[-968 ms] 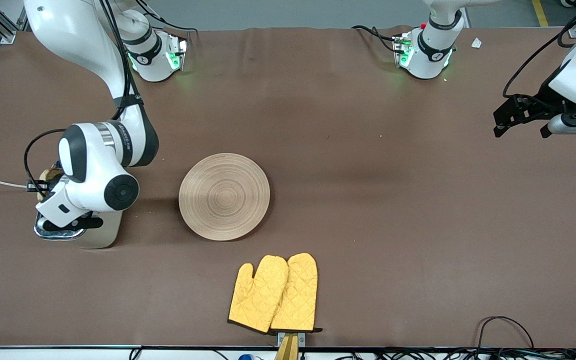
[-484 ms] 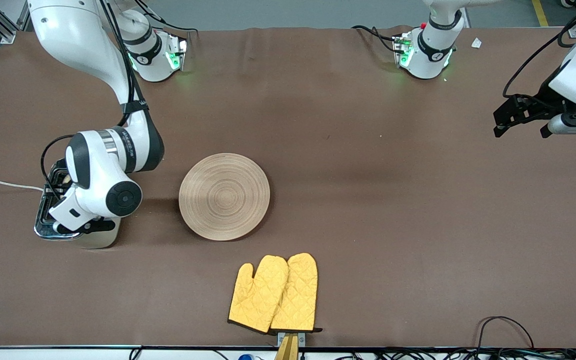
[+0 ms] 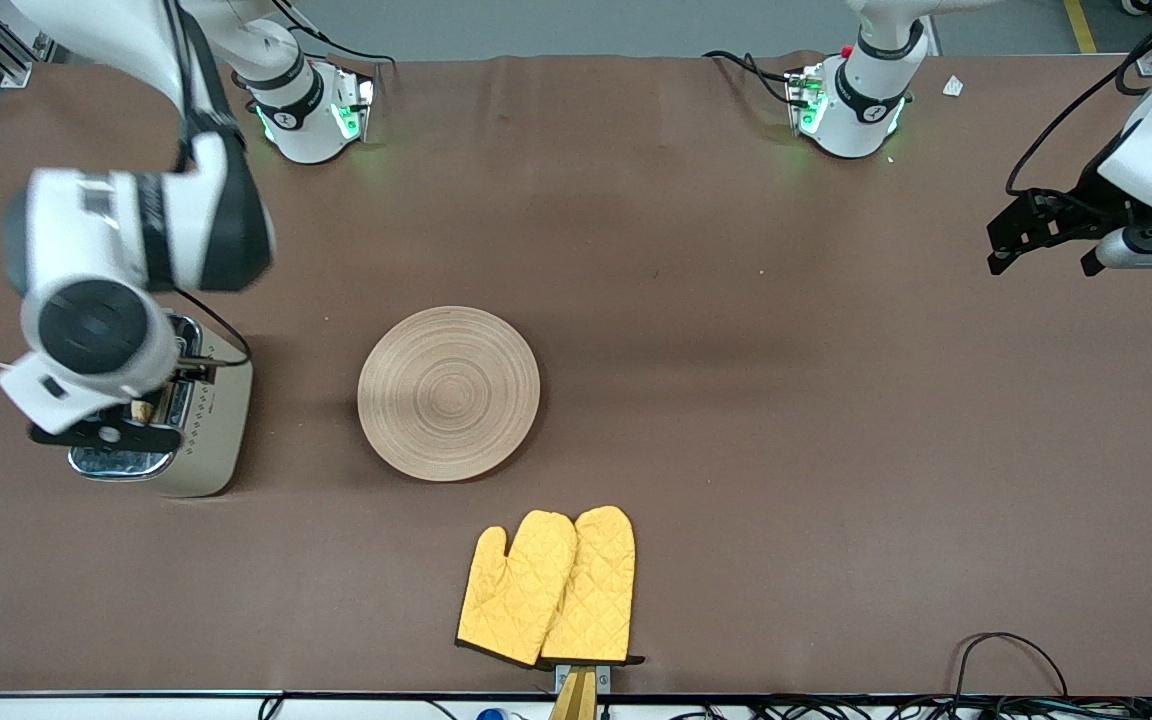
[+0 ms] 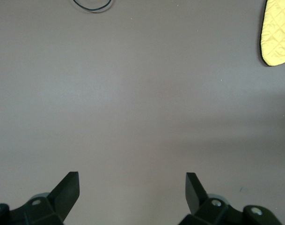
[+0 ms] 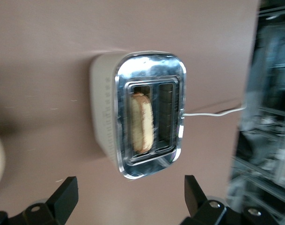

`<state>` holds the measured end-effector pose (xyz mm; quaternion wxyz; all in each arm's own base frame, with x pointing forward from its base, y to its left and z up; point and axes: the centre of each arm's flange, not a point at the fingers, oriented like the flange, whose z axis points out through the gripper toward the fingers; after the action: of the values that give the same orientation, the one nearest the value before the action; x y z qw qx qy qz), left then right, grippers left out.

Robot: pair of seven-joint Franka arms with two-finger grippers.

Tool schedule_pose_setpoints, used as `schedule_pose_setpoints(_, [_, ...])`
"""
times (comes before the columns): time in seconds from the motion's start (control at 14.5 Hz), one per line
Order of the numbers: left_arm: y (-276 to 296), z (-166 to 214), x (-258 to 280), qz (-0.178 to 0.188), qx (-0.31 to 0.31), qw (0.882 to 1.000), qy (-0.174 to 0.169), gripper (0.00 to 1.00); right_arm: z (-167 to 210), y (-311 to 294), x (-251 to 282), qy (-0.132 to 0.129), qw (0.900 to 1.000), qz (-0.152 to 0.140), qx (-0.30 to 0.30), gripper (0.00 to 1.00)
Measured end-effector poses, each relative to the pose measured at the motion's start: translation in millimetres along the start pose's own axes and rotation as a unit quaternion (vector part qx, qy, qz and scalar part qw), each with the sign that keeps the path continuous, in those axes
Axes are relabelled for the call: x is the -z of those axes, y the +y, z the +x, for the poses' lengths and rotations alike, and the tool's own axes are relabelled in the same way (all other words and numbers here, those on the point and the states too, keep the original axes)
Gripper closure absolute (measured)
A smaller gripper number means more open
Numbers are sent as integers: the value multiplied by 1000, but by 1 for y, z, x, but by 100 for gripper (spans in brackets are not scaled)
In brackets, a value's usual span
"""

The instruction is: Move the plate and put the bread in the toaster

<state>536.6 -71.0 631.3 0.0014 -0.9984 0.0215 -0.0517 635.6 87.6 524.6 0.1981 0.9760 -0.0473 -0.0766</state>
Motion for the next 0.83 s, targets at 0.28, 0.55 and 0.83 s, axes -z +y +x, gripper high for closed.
schedule_pose_setpoints(0.28, [0, 0, 0, 0, 0, 1000, 0, 0, -50, 106, 61, 31, 987, 152, -49, 0])
schedule_pose_setpoints(0.55, [0, 0, 0, 0, 0, 1000, 0, 0, -93, 145, 54, 60, 981, 184, -29, 0])
schedule_pose_setpoints(0.83, [0, 0, 0, 0, 0, 1000, 0, 0, -96, 164, 37, 62, 980, 188, -20, 0])
